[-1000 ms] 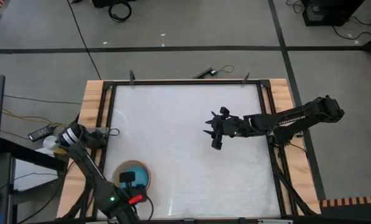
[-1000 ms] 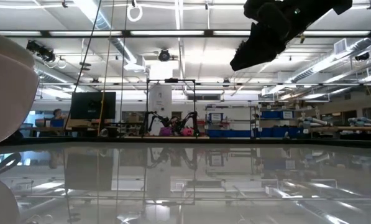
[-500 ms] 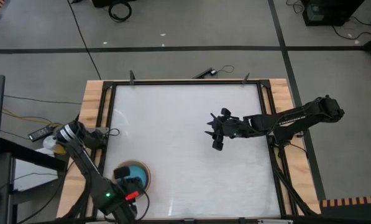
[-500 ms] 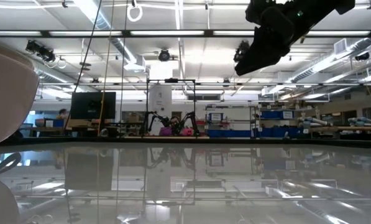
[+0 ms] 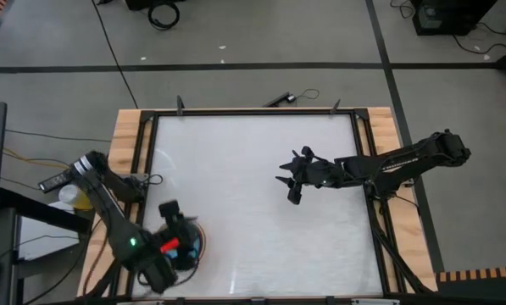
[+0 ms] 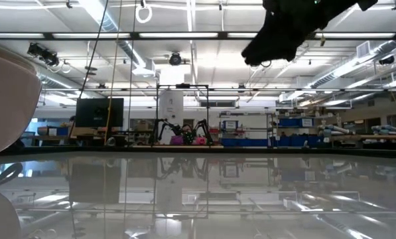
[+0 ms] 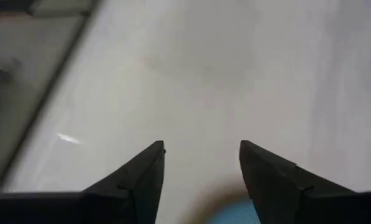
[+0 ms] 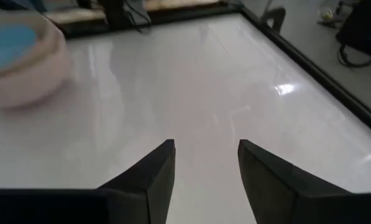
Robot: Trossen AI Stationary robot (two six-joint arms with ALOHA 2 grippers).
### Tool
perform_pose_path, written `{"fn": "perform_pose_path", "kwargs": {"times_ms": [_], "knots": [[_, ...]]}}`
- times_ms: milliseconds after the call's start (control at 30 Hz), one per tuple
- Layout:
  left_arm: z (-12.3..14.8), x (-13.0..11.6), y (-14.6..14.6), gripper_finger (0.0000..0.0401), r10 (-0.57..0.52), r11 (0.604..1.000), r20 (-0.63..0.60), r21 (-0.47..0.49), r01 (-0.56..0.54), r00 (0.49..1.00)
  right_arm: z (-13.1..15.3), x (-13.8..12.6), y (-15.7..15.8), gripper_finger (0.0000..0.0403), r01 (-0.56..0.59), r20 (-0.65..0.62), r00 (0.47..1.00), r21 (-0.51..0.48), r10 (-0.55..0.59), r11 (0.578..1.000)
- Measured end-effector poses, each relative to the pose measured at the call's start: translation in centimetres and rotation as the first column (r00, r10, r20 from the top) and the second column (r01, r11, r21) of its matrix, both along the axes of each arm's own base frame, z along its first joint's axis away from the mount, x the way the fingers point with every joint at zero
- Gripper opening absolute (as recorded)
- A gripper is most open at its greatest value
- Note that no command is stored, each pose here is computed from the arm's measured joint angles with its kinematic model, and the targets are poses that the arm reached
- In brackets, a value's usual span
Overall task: Nest bowls inside each other
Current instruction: Return to Home Position
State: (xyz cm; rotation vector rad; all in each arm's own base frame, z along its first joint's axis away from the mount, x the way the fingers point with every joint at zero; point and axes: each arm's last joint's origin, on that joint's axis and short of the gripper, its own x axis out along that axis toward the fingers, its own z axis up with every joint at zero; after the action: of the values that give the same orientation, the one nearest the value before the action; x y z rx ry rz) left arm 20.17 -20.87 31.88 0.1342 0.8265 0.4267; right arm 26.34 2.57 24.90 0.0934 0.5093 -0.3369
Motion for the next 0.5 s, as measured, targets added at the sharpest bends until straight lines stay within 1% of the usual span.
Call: {"fn": "perform_pose_path", "kwargs": {"times_ms": [133,200,267,367,433,500], "knots": [[2.1,0.2,2.6,0.0188,-0.001,0.996,0.081,0.089,-0.006,0.997,0.8,-0.6,0.8,0.0163,-0.045,0.031,0.999,-0.002,0.045,0.999],[2.7,0.6,3.6,0.0178,0.002,0.991,0.098,0.133,-0.015,0.995,0.9,-1.2,1.4,0.0151,-0.072,0.064,0.995,0.001,0.072,0.997],[2.8,1.2,4.3,0.017,0.007,0.985,0.114,0.172,-0.027,0.993,0.7,-1.9,1.9,0.014,-0.098,0.124,0.988,0.011,0.096,0.995],[1.4,2.3,5.3,0.0161,-0.006,0.978,0.13,0.206,-0.022,0.991,-0.5,-3.3,2.6,0.0128,-0.151,0.223,0.965,0.03,0.141,0.988],[-0.4,3.2,5.9,0.0157,-0.031,0.982,0.136,0.189,0.005,0.99,-1.7,-4.2,3.0,0.0123,-0.213,0.284,0.938,0.014,0.201,0.977],[-2.6,4.0,6.9,0.0155,-0.074,0.987,0.132,0.152,0.054,0.988,-2.9,-5.0,3.1,0.0119,-0.246,0.326,0.916,-0.003,0.234,0.969]]}}
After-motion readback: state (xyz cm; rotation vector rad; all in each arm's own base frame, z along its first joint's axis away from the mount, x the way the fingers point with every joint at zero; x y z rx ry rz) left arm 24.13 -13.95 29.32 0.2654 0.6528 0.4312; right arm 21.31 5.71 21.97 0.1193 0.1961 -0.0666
